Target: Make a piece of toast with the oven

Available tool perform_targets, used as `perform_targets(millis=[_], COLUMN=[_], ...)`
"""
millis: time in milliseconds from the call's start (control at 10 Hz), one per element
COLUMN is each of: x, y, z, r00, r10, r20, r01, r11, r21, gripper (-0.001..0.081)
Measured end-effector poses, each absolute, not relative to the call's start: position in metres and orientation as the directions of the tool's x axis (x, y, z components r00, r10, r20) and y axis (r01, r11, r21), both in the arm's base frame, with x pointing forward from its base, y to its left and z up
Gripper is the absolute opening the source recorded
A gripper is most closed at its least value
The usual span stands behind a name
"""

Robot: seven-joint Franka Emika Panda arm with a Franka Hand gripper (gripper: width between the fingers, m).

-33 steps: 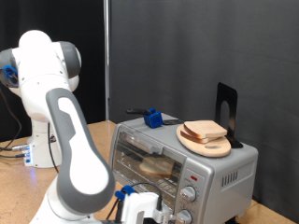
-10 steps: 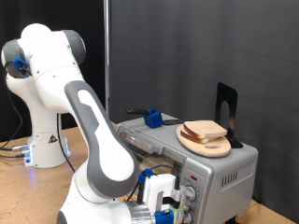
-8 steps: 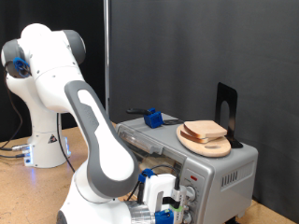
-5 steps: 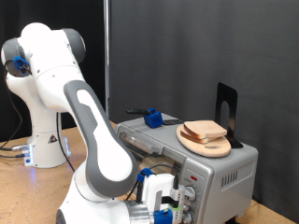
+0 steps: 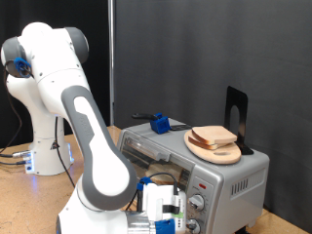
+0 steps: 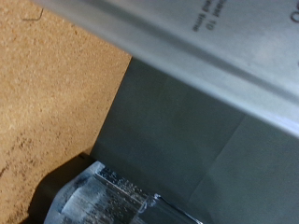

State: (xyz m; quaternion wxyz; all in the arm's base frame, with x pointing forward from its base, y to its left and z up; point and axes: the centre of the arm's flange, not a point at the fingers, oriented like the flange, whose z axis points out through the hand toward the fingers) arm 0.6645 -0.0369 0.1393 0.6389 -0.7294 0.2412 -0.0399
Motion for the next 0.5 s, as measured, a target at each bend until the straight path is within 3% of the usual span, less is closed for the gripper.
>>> perform_targets(millis=[300, 500], x=[0.6657, 0.6647], y=[-0.0395, -0.0399], z=[0.1412, 0.1412], r00=[0.881, 0.857], r10=[-0.407, -0.397], r20=[-0.240, -0.328], r01=[-0.288, -0.374], r11=[-0.059, -0.042], r21=[-0.956, -0.926], gripper=[0.0186, 0.0186])
